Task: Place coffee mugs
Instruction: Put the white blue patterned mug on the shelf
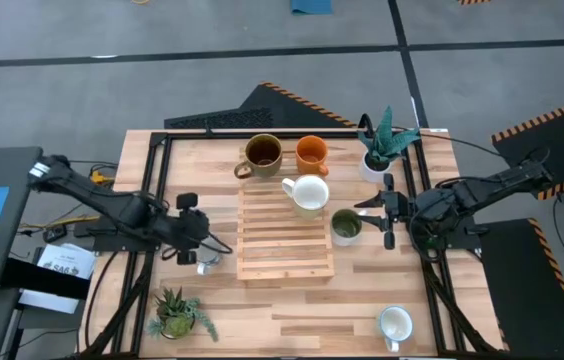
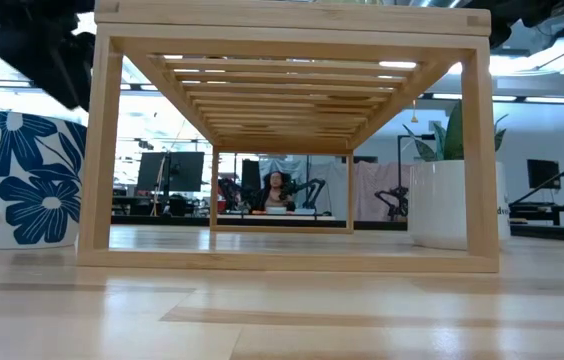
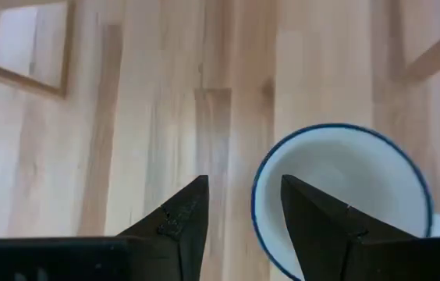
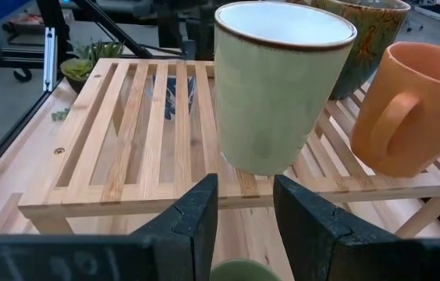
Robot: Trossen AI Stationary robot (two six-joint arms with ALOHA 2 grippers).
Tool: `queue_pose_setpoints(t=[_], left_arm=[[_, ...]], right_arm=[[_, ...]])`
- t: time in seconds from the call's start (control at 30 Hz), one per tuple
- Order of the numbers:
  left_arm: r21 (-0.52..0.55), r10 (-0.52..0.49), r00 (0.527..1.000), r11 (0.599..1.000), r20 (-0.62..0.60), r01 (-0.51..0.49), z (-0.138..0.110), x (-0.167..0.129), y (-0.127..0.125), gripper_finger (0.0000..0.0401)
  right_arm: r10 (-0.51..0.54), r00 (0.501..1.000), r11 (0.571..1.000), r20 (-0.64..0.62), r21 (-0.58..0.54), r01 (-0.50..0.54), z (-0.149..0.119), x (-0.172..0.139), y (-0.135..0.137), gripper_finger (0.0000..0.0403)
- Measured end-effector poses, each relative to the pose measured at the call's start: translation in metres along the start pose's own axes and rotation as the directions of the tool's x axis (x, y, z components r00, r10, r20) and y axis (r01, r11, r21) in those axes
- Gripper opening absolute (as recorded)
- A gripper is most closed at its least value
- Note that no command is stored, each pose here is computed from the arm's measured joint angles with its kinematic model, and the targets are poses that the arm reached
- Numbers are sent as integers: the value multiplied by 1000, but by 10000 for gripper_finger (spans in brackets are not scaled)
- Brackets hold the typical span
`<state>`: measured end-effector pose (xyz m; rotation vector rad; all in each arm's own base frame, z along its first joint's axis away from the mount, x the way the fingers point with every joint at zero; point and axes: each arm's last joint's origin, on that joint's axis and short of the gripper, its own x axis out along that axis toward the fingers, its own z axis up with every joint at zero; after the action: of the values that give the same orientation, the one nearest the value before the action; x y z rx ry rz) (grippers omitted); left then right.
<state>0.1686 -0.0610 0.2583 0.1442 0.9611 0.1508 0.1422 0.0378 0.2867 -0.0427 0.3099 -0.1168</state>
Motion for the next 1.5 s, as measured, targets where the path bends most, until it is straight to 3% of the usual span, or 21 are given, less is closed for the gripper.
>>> queue_pose_setpoints(t=[0.27, 0.83, 1.5], left_arm=[[-23, -89, 990, 996, -113, 87, 15, 14, -15, 147], [-108, -63, 969, 993, -239, 38, 4, 15, -13, 147], [-219, -83, 959, 975, -270, 22, 6, 19, -1, 147]], right_arm=[[2, 1000, 1000, -8, 3, -2, -1, 0, 0, 152], [1, 1000, 1000, -17, 0, -1, -2, 0, 0, 152], [1, 1000, 1000, -16, 7, -1, -2, 0, 0, 152]])
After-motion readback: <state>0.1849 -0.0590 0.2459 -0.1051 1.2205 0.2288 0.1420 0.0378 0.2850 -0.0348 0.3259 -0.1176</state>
